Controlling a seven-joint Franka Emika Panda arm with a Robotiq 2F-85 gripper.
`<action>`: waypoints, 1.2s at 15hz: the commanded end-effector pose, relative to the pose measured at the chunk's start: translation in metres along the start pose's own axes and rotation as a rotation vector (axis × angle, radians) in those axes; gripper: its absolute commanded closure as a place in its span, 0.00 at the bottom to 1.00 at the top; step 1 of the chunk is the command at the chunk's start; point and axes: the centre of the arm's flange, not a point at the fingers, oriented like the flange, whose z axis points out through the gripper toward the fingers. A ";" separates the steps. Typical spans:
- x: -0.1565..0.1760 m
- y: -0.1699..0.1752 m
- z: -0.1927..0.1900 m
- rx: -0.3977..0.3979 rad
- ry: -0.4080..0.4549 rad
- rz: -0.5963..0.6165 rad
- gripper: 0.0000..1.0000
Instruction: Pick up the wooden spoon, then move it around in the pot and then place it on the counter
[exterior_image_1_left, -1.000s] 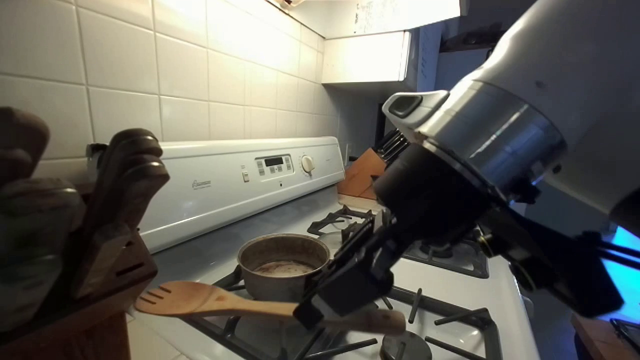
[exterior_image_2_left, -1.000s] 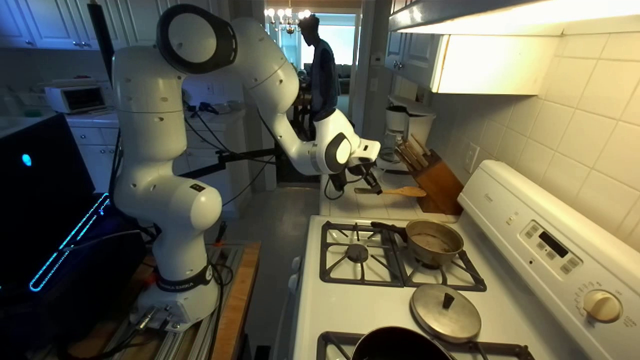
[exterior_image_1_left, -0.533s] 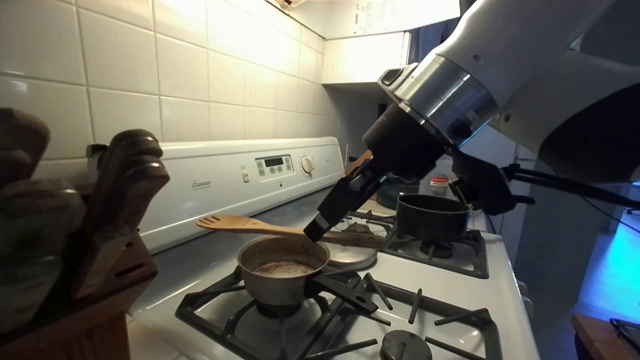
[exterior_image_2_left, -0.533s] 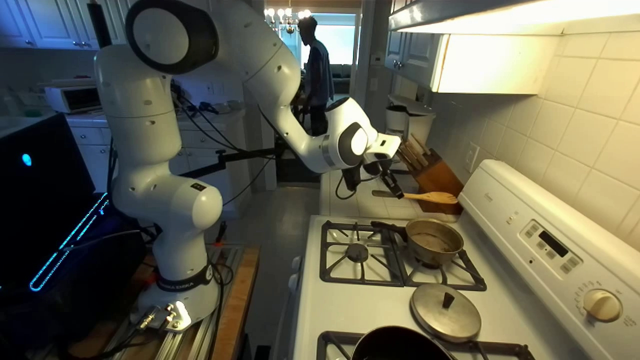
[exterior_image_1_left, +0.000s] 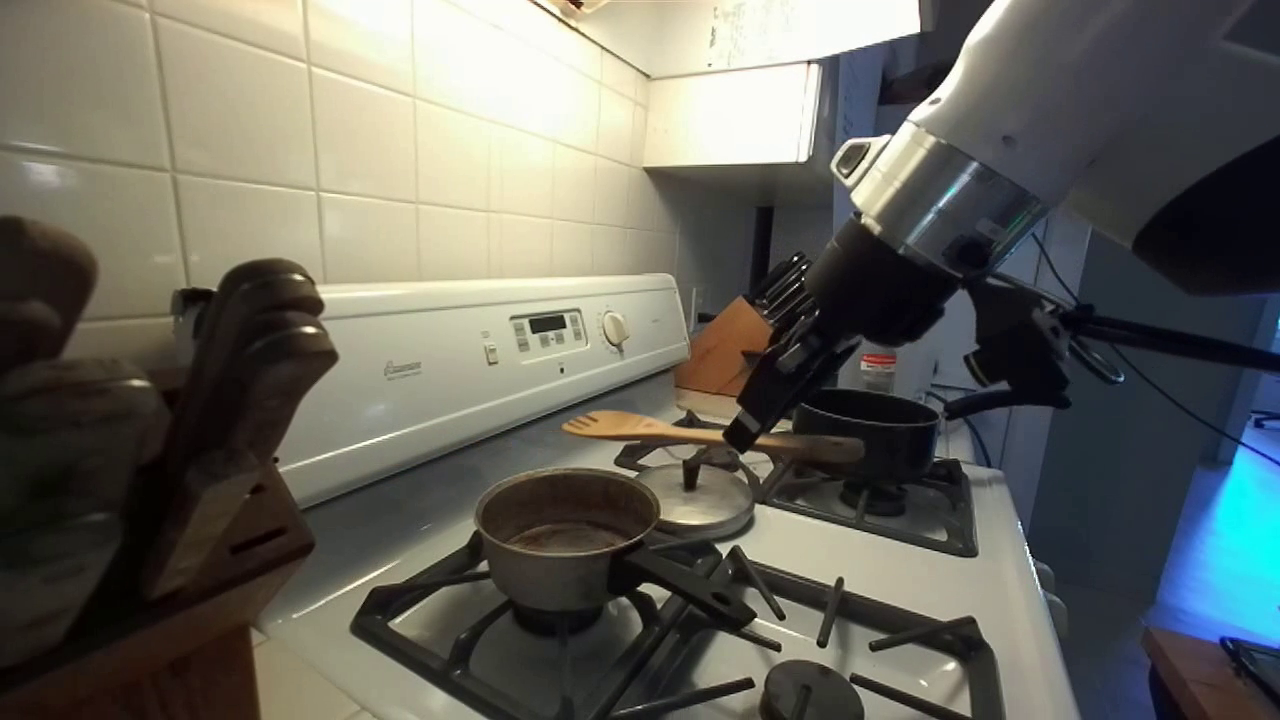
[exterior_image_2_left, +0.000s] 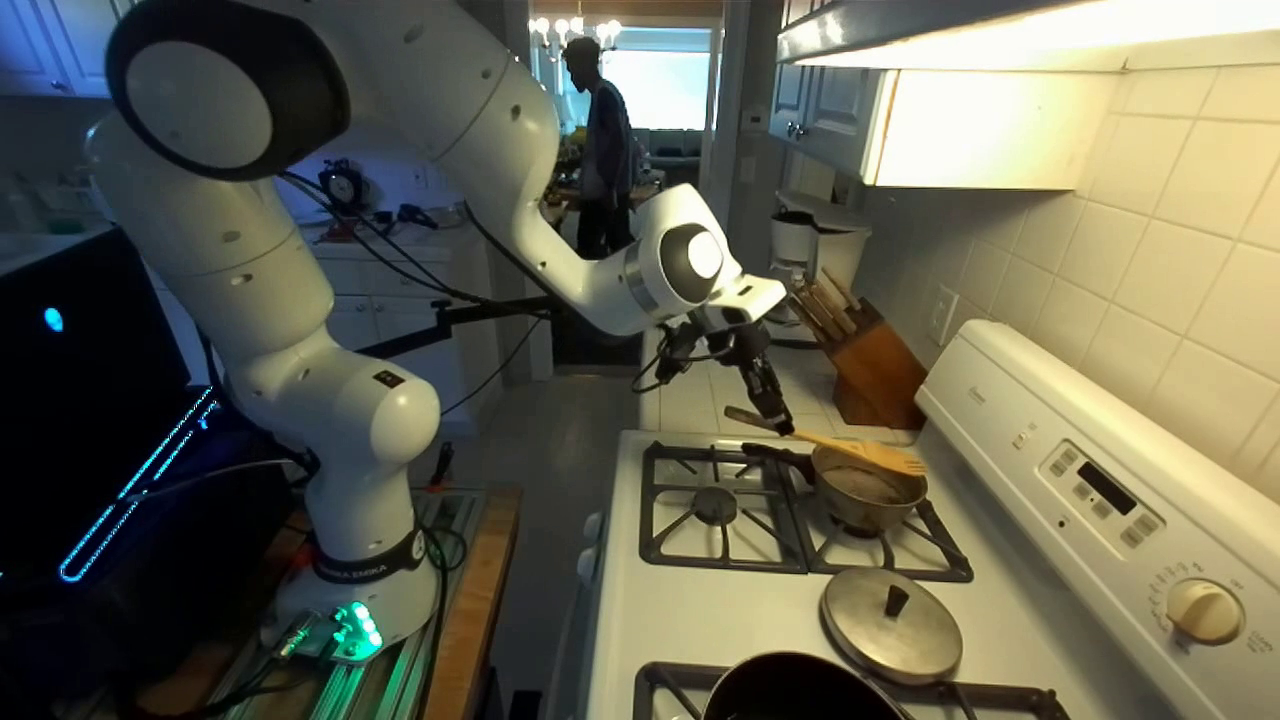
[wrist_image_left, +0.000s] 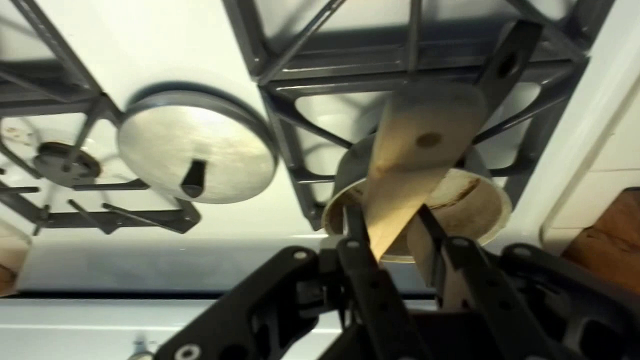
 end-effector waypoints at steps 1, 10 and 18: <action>-0.009 0.046 -0.039 -0.059 0.033 0.110 0.93; 0.000 0.066 -0.028 -0.137 0.026 0.147 0.73; 0.016 0.111 -0.023 -0.272 0.016 0.221 0.93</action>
